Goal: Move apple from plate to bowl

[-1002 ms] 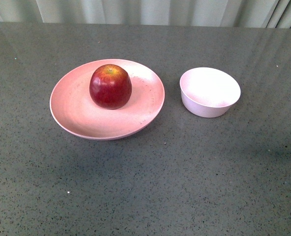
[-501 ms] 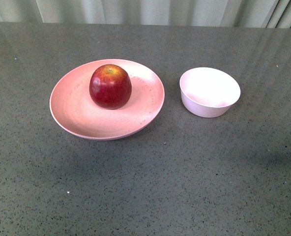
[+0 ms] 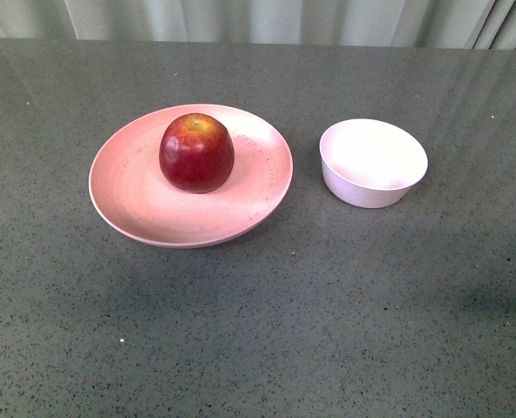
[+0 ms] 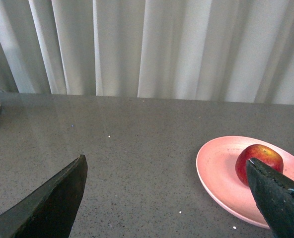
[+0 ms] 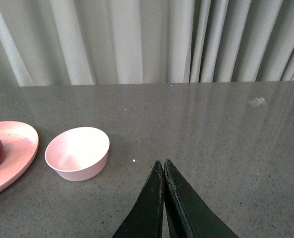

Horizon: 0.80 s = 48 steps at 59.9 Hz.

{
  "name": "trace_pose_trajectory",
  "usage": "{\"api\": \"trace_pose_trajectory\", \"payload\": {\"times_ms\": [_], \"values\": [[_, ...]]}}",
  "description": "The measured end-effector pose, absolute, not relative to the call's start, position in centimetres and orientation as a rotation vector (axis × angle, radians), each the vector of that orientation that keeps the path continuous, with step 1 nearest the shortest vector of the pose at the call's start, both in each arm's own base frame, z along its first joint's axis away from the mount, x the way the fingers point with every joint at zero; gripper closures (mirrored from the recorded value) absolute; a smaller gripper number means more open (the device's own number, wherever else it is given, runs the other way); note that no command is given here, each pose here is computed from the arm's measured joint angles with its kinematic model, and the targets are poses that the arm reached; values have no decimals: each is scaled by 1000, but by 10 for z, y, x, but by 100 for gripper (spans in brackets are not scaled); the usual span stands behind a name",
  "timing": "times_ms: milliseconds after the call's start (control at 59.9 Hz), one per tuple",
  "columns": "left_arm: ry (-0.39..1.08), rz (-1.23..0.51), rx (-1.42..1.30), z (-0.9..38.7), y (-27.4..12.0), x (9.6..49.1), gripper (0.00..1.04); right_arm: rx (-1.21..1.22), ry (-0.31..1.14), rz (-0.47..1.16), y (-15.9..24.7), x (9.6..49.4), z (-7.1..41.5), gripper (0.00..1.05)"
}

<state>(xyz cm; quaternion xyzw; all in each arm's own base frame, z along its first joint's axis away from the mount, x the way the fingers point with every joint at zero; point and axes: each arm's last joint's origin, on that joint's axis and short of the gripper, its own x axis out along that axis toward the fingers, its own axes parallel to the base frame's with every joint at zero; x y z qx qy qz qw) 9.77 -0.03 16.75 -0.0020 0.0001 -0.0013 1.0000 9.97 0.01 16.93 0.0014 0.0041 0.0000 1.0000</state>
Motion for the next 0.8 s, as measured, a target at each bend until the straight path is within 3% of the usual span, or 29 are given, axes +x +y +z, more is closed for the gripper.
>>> {"api": "trace_pose_trajectory", "payload": {"times_ms": [250, 284, 401, 601, 701, 802], "values": [[0, -3, -4, 167, 0, 98, 9, 3, -17, 2, 0, 97, 171, 103], [0, -3, -4, 167, 0, 98, 9, 2, -18, 2, 0, 97, 171, 99], [0, -3, -4, 167, 0, 98, 9, 2, -18, 2, 0, 97, 171, 69], [2, -6, -3, 167, 0, 98, 9, 2, -18, 2, 0, 97, 171, 36], [264, -170, 25, 169, -2, 103, 9, 2, -18, 3, 0, 97, 171, 18], [320, -233, 46, 176, -7, 123, 9, 3, -19, 2, 0, 97, 171, 8]]}}
